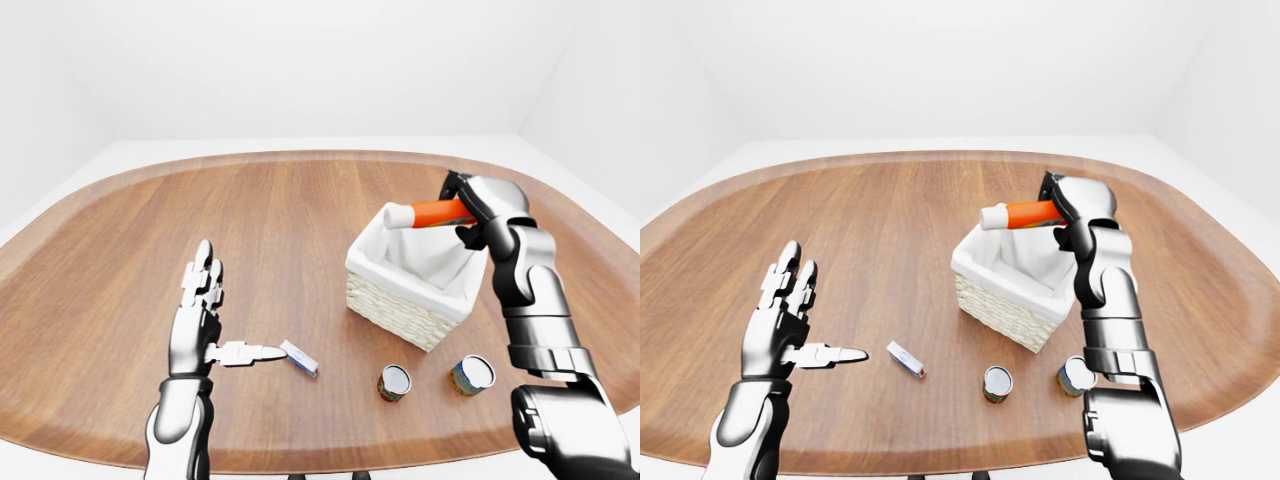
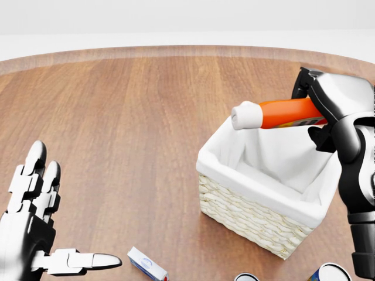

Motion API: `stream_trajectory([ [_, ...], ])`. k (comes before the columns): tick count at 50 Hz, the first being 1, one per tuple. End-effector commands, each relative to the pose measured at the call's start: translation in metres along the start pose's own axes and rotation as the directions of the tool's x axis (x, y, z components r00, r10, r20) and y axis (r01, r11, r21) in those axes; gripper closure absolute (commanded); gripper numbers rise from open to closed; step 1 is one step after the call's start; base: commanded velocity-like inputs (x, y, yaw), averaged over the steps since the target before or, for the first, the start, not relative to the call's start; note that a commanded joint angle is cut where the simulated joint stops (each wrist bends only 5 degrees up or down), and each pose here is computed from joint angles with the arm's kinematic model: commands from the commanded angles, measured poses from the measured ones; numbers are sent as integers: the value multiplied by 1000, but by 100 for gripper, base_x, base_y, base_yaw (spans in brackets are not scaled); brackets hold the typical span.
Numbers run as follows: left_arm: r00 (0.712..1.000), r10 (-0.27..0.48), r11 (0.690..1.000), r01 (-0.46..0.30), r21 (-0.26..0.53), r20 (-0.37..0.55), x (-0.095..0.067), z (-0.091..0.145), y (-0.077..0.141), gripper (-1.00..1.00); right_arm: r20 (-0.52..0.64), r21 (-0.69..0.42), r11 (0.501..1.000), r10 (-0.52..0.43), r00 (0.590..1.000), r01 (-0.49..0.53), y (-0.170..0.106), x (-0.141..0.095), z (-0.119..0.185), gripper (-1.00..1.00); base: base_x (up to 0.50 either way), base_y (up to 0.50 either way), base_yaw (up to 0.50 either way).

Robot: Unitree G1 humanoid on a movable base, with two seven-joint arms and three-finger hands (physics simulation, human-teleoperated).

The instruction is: Pick up the ketchup, and put it in the basket.

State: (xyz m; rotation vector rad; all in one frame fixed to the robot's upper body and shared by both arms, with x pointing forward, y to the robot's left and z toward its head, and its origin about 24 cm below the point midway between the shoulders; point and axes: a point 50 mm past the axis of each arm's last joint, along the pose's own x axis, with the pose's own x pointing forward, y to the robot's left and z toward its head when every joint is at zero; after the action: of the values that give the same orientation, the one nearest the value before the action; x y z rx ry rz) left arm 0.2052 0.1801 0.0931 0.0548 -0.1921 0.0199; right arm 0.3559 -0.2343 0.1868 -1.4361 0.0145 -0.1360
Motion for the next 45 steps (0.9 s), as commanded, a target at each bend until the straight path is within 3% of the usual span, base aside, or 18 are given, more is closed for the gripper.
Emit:
stream_trajectory([
  [1,1000,-1,1000,1,0,0,0,1,0,-100,-15,-9,1000,-13,1000,13,5,1,-2,100,0,0,0],
  [45,1000,2,1000,-2,-5,-3,0,-1,2,-100,-31,4,1000,22,999,-22,31,7,-1,100,0,0,0],
])
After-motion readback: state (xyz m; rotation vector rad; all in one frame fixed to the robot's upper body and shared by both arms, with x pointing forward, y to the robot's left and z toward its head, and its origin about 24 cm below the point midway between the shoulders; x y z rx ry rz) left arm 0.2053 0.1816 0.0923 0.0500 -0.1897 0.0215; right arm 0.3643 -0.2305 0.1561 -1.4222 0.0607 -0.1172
